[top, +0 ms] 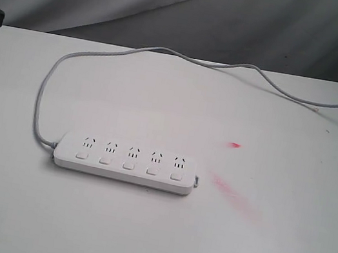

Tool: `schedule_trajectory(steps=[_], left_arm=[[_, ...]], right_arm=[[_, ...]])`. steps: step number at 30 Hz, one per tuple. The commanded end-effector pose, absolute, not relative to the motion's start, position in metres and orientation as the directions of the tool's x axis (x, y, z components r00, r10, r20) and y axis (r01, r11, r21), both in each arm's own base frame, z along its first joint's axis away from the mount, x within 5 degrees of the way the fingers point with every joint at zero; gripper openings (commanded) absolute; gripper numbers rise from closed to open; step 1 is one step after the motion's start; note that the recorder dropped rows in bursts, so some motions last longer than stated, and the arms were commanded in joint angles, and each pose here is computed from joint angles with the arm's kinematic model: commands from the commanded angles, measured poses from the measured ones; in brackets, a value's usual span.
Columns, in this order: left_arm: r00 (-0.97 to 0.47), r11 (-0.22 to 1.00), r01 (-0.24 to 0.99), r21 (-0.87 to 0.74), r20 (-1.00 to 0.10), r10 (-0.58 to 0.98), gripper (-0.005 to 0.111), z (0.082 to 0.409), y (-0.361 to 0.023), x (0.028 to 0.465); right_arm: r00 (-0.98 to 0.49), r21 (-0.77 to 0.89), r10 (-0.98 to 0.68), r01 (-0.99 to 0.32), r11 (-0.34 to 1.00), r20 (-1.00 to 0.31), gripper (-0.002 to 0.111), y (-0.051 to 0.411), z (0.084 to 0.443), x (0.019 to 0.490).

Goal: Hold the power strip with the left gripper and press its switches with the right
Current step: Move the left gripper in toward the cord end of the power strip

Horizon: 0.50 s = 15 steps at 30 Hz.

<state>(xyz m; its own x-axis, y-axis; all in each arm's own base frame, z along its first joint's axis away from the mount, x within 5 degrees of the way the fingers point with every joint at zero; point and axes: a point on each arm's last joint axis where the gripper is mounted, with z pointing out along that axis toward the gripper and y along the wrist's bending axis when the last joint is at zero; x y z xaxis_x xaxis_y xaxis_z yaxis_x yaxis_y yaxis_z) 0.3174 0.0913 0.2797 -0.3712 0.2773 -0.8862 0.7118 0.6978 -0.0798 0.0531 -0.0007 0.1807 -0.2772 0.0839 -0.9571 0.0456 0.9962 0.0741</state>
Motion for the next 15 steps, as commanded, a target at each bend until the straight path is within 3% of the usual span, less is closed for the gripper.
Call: schedule_trajectory(steps=[1,4,7,15], left_arm=[[-0.548,0.731,0.631,-0.258,-0.816,0.186,0.0,0.272,0.092,0.312],[-0.591,0.754,0.573,-0.321,-0.799,0.108,0.0,0.272,0.093,0.314],[-0.418,0.695,0.708,-0.126,-0.868,0.268,0.0,0.273,0.091,0.314],[-0.257,0.606,0.795,0.034,-0.885,0.388,0.0,0.254,0.083,0.307]], right_arm=[[-0.269,0.068,0.08,0.054,0.996,-0.96,0.0,-0.001,0.18,0.053],[-0.269,0.068,0.08,0.054,0.996,-0.96,0.0,-0.001,0.18,0.053],[-0.269,0.068,0.08,0.054,0.996,-0.96,0.0,-0.001,0.18,0.053],[-0.269,0.068,0.08,0.054,0.996,-0.96,0.0,-0.001,0.18,0.053]])
